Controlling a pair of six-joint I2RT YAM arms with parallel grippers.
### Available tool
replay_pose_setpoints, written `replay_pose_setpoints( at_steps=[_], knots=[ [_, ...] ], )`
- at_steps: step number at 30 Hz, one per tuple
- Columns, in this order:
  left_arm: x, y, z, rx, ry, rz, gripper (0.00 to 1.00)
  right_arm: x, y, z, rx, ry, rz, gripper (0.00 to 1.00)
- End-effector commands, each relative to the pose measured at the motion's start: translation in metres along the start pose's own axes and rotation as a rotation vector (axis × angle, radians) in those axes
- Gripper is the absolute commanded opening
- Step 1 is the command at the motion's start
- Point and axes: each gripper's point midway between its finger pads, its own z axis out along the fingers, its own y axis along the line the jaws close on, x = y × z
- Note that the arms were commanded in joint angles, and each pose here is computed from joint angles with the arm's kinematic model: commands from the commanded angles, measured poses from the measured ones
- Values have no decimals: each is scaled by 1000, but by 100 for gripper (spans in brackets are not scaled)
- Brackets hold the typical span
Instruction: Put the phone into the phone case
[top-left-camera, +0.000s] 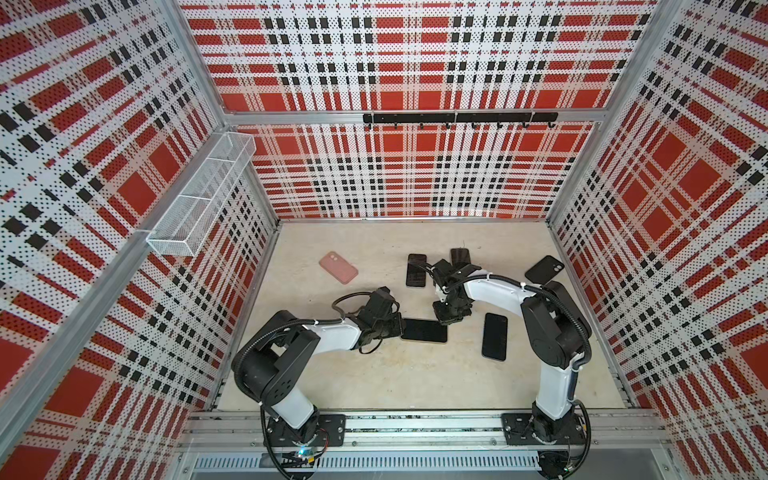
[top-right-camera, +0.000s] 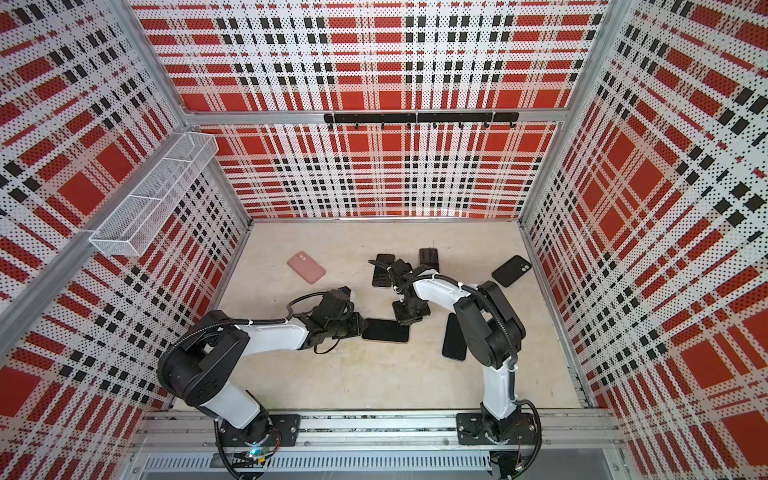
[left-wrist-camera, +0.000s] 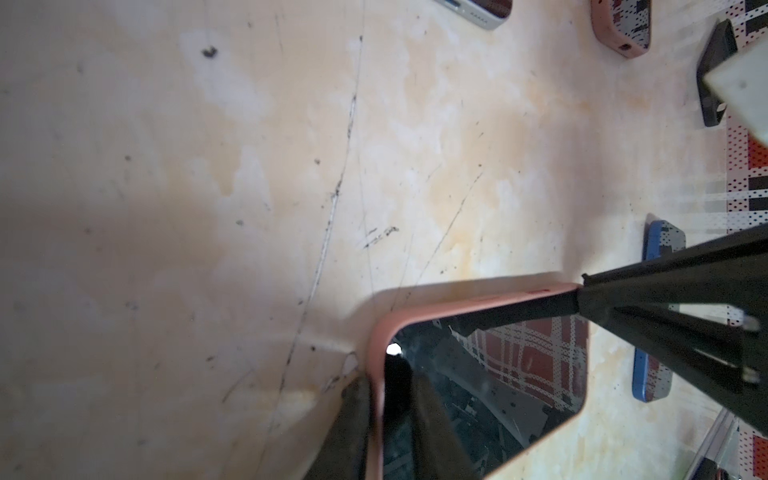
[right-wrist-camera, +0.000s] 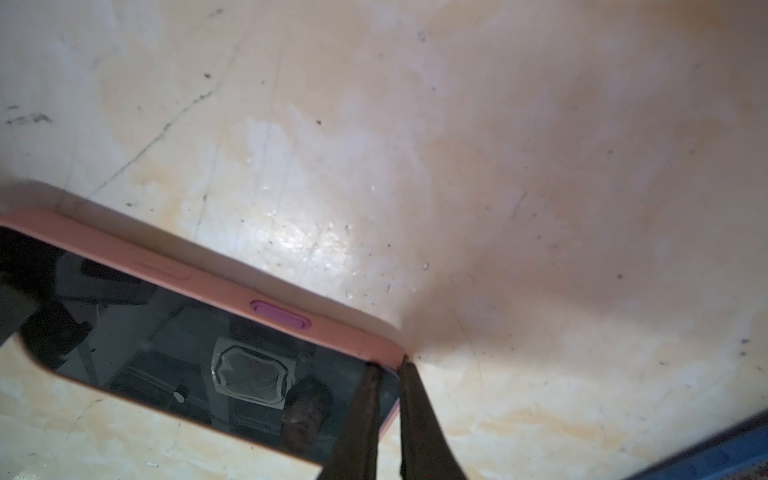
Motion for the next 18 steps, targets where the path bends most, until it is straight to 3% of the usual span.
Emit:
replay_pose_setpoints(
  at_steps=[1,6,11,14,18],
  knots=[
    [24,16,8,-57,77,-1,22,119,-2,115,2,415,6,12],
    [10,6,-2,-38,48,7,22,51,10,44,-39,179,4,19],
    [-19,-5,-24,-22,-11,21,25,-4,22,-49,-97,-97,-72,38],
    [-39,-3,-43,-25,-59,18,32,-16,25,-82,-96,-201,-207,50],
    [-56,10,-68,-86,-120,15,41,-15,20,-88,-44,-217,-436,76]
  ],
)
